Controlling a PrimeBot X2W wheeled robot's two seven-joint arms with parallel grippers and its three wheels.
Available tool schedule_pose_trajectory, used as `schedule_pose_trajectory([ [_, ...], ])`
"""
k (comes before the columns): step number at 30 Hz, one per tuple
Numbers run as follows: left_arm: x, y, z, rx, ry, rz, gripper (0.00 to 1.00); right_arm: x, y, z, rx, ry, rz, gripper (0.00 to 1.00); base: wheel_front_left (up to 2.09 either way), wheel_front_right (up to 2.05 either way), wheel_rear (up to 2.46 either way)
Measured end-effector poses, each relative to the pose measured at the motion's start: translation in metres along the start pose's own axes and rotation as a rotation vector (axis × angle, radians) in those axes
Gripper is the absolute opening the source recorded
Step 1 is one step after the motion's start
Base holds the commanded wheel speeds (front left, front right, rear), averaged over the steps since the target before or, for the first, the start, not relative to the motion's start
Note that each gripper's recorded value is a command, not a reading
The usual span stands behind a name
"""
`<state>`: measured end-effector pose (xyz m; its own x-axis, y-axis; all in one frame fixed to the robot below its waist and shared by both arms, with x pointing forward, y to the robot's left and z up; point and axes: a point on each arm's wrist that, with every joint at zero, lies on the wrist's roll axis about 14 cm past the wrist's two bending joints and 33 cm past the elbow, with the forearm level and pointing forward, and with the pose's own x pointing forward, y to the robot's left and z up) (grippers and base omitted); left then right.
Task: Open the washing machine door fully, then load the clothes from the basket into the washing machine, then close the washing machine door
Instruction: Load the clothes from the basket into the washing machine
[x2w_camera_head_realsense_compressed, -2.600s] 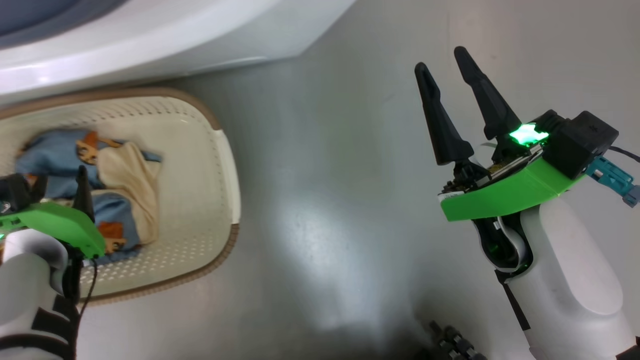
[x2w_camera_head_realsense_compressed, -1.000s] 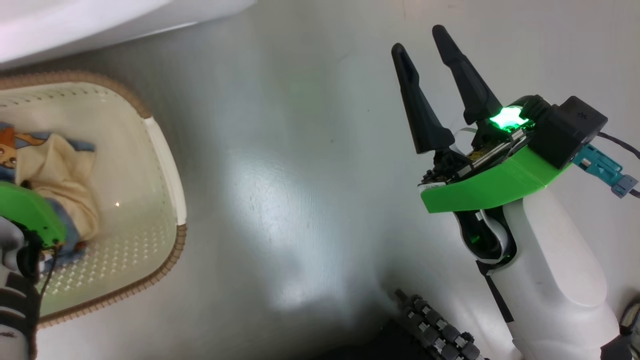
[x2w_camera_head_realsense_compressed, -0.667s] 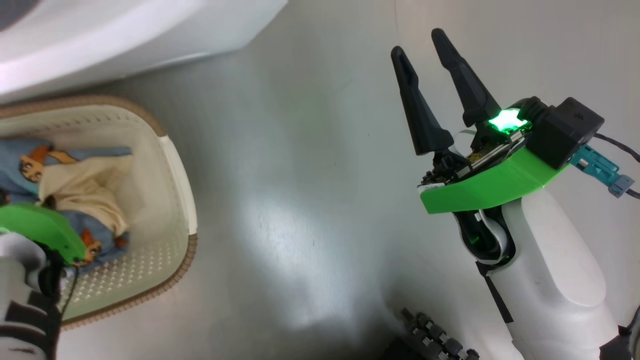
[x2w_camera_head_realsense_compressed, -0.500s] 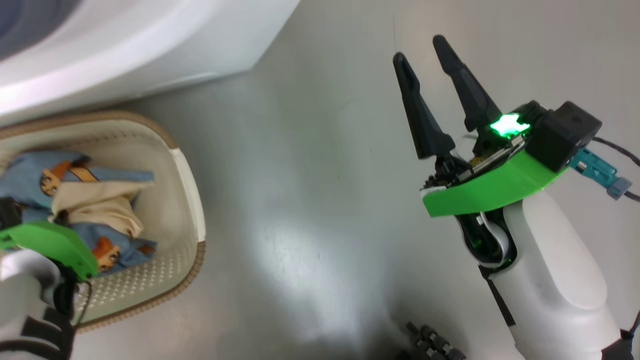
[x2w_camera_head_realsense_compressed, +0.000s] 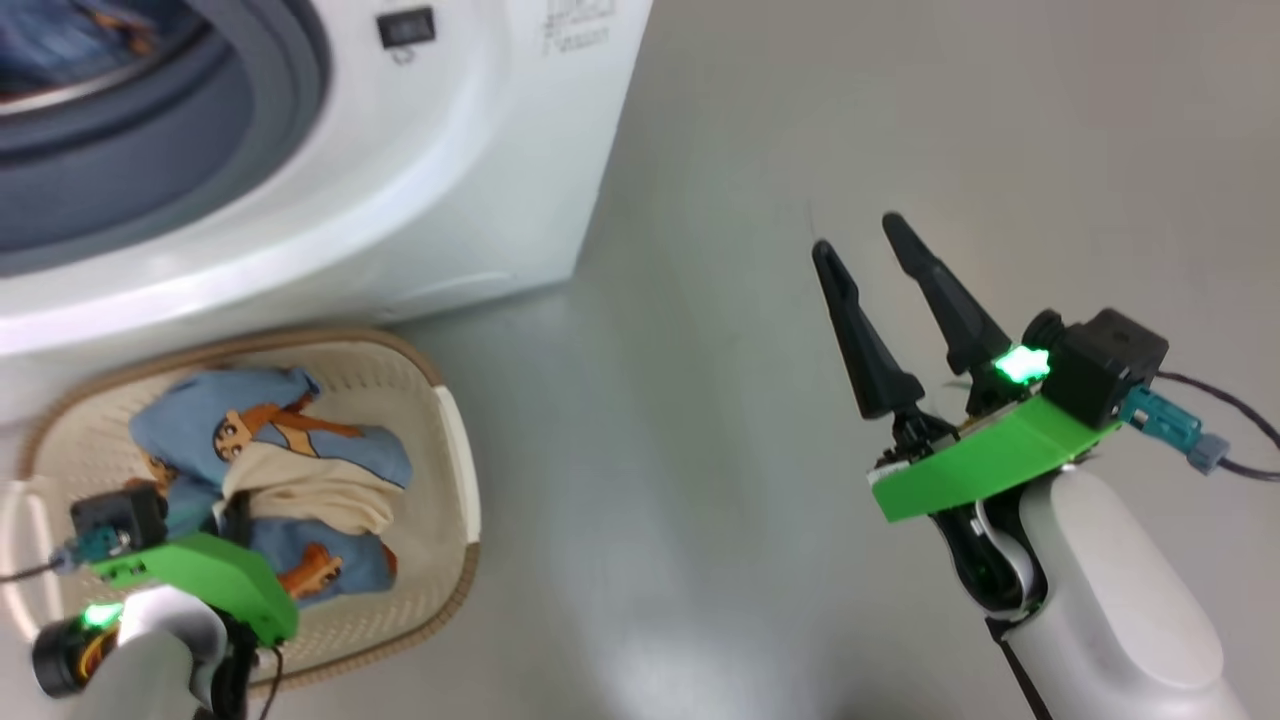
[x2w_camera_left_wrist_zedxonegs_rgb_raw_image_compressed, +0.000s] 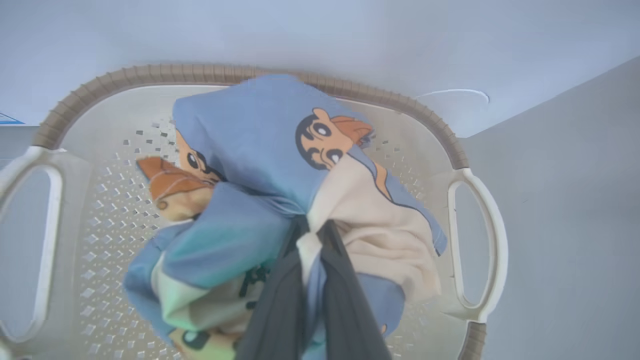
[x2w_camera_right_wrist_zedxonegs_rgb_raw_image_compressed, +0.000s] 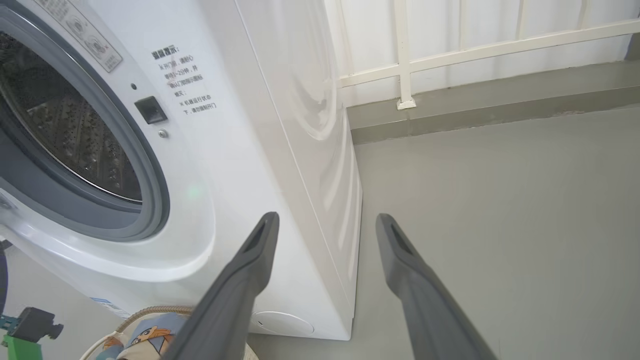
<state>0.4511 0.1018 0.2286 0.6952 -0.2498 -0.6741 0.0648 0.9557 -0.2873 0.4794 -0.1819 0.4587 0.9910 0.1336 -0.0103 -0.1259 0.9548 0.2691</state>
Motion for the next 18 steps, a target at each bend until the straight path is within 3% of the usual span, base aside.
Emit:
schedule_pose_trajectory([
  [18,-0.101,-0.031,0.09,0.005,-0.392,-0.106,0.0,-0.046,0.023,0.046,-0.009,-0.088,0.042,1.0,0.0,0.0,0.0],
])
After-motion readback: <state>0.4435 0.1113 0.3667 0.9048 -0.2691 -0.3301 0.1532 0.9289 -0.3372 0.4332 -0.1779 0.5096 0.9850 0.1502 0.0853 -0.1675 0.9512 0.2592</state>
